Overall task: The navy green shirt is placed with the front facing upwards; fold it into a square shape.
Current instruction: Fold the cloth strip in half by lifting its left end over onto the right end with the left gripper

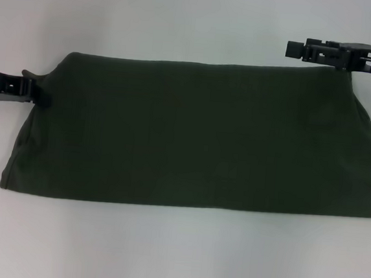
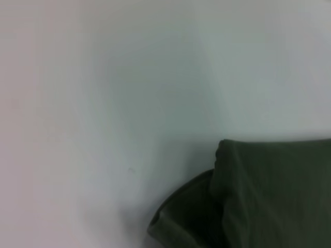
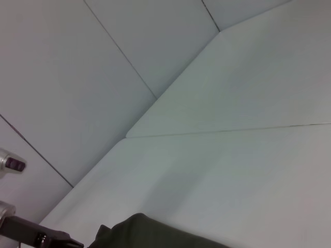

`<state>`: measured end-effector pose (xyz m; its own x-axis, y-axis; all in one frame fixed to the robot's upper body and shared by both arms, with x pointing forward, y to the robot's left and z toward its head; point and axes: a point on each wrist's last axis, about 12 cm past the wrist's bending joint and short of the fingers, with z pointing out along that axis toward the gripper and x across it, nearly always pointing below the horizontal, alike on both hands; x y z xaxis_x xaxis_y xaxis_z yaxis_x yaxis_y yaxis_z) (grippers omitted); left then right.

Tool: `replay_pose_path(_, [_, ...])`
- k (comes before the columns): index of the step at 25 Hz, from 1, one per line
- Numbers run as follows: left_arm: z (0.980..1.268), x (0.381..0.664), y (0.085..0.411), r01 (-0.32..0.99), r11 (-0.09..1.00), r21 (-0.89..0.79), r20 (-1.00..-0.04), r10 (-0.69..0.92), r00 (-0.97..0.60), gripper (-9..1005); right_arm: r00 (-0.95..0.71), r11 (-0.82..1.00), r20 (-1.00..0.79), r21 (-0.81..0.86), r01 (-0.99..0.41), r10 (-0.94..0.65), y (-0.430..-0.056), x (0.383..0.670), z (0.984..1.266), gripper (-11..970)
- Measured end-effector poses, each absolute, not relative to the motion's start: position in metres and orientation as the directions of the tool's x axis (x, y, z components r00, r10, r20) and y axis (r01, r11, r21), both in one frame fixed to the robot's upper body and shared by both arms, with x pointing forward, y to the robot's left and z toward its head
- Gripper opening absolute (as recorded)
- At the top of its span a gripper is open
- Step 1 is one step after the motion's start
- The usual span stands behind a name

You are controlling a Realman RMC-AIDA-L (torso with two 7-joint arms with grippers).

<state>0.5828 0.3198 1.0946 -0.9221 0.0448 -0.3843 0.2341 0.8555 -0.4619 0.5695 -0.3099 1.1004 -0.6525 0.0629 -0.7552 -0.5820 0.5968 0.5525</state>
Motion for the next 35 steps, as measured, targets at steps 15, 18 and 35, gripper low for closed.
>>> replay_pose_path(15, [1.099,0.571,0.347,0.218,0.853,-0.474,-0.402,0.011,-0.916,15,-0.659,0.592,-0.748,0.563,-0.577,0.070,-0.309,0.565,1.097,912])
replay_pose_path(18, [1.101,0.570,0.352,0.218,0.856,-0.469,-0.405,0.011,-0.914,15,-0.659,0.591,-0.749,0.564,-0.577,0.071,-0.309,0.565,1.097,911])
replay_pose_path(35, [1.105,0.559,0.379,0.188,0.874,-0.449,-0.395,-0.004,-0.919,15,-0.659,0.590,-0.749,0.563,-0.578,0.069,-0.307,0.565,1.096,911])
